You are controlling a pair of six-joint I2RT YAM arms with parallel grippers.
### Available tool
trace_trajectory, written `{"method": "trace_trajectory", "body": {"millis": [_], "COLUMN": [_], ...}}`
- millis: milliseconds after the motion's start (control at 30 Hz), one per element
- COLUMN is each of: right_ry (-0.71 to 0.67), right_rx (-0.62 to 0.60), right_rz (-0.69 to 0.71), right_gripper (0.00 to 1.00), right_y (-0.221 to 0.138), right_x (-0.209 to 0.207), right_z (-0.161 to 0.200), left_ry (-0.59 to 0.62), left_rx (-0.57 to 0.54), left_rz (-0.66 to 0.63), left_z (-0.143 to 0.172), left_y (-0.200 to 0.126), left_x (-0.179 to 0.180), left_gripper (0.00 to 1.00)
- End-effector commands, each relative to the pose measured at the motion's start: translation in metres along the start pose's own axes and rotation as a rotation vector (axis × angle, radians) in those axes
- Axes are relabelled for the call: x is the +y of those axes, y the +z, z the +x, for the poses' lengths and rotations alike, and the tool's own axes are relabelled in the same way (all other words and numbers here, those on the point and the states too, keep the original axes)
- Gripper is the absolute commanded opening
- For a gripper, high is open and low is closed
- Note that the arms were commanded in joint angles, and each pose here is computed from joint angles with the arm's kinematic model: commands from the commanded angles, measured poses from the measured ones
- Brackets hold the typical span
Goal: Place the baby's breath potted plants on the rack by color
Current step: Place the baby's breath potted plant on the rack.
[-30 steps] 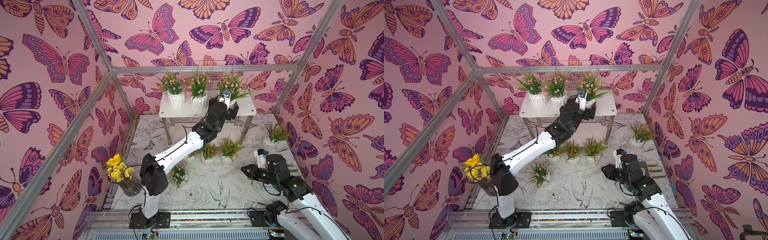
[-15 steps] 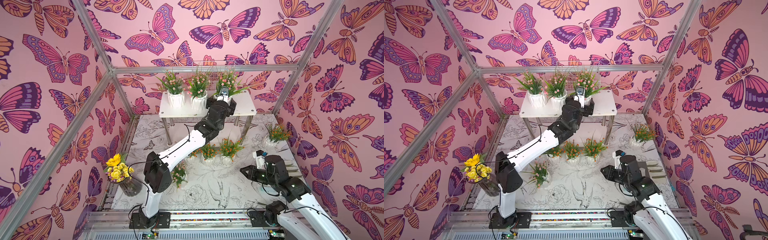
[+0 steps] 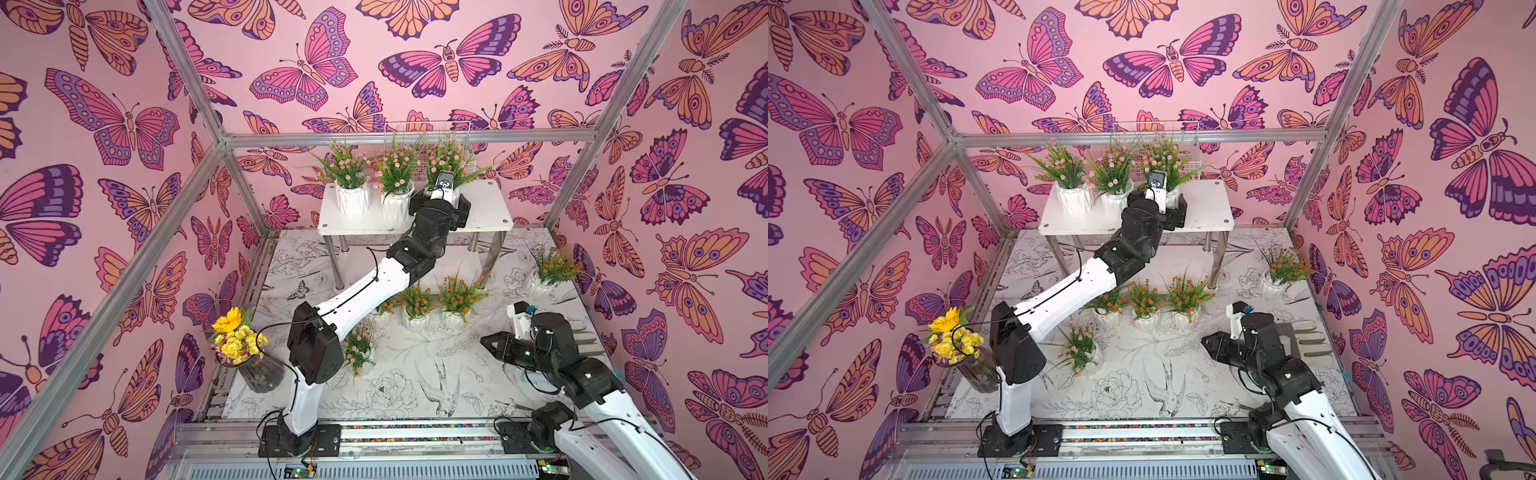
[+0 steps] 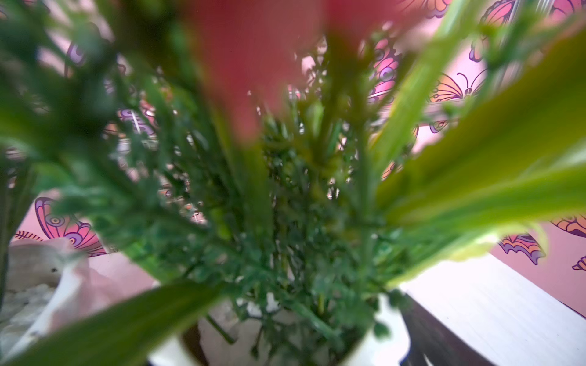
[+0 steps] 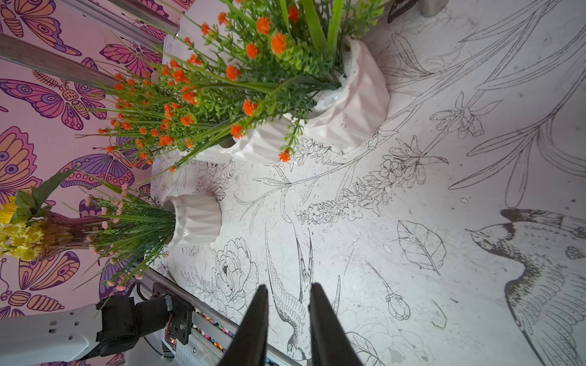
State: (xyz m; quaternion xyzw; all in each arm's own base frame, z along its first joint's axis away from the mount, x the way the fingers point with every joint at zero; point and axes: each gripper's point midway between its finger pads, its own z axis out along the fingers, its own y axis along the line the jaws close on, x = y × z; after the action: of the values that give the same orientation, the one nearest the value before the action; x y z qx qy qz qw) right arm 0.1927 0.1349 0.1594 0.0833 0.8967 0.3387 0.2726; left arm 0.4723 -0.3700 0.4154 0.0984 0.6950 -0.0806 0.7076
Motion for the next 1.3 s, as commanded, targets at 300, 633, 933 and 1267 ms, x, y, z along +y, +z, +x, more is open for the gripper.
{"method": "trace_trajectory", "body": {"millis": [300, 633, 933, 1267], "right_ry": [0.016, 0.023, 0.011, 0.011], "right_rx": [-0.003, -0.004, 0.006, 0.023], "right_rz": [-0.003, -0.020, 0.007, 0.011], "right_gripper": [0.25, 0.26, 0.26, 0.26], "right_y": [0.002, 0.006, 0.011, 0.023], "right_x": [-0.002, 0.000, -0.007, -0.011], "right_z": [0.000, -0.001, 0.001, 0.006], "left_ry": [-0.036, -0.023, 0.010, 0.006], "left_rx": [-0.063, -0.060, -0.014, 0.052], "left_rz": [0.066, 0.128, 0.219, 0.264], "left_z": [-0.026, -0.026, -0.001, 0.037], "left_y": [-0.023, -0.049, -0.097, -0.151], "left_x": [0.000, -0.008, -0.021, -0.005], "left_gripper": [1.00, 1.00, 1.00, 0.99]}}
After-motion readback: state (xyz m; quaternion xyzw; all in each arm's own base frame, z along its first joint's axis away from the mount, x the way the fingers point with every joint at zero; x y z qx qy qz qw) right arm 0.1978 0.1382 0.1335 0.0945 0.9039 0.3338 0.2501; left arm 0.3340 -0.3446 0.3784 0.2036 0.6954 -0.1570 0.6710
